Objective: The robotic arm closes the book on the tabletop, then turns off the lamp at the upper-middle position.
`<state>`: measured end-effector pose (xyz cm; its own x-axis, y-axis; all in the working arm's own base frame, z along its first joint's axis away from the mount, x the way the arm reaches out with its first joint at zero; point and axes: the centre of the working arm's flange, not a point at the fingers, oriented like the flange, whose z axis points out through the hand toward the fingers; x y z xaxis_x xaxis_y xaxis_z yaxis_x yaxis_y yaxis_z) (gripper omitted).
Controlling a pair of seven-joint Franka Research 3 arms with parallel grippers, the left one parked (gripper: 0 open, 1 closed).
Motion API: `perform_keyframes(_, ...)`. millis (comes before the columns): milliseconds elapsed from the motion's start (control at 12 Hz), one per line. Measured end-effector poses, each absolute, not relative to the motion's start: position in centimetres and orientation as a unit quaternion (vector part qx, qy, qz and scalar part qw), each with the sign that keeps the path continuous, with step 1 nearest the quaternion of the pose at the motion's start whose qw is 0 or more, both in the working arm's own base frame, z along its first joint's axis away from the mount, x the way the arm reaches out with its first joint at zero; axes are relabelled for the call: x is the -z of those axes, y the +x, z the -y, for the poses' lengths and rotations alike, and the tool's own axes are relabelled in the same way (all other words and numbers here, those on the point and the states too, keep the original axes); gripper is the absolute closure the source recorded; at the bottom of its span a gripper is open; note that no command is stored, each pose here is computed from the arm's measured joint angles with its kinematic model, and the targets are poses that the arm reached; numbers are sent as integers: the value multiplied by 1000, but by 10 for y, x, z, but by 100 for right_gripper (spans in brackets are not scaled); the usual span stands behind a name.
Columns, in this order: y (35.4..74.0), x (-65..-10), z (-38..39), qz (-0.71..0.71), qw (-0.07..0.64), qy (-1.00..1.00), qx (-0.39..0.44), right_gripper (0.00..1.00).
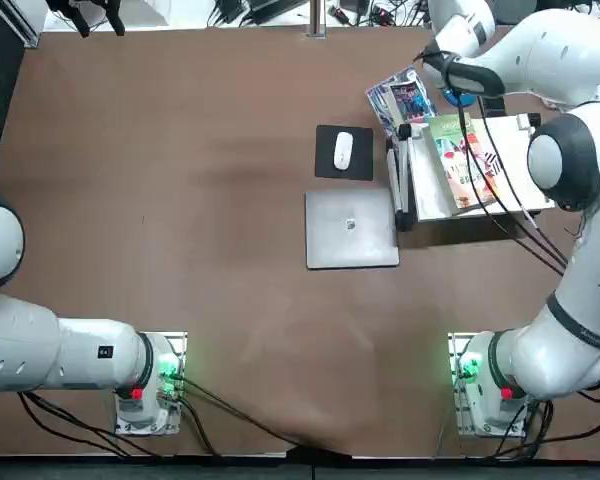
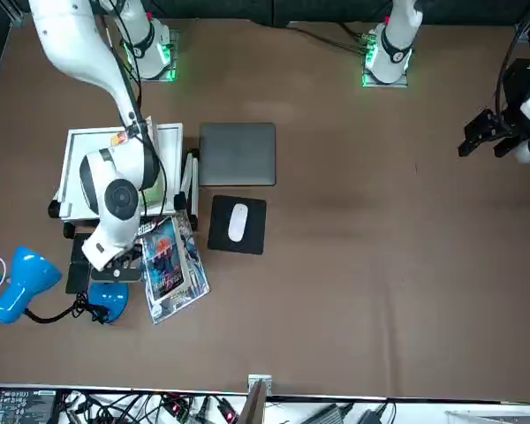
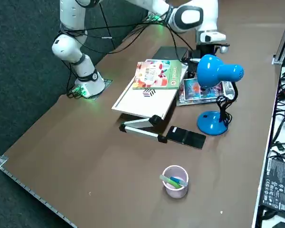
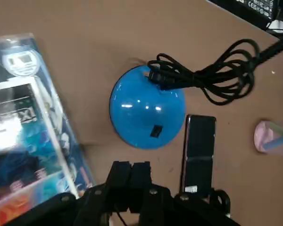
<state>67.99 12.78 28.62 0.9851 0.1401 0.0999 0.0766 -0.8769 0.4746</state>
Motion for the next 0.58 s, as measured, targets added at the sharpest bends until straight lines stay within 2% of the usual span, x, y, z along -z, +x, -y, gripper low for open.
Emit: perform_keyframes(583, 691, -246, -96, -75, 214, 969, -94, 99)
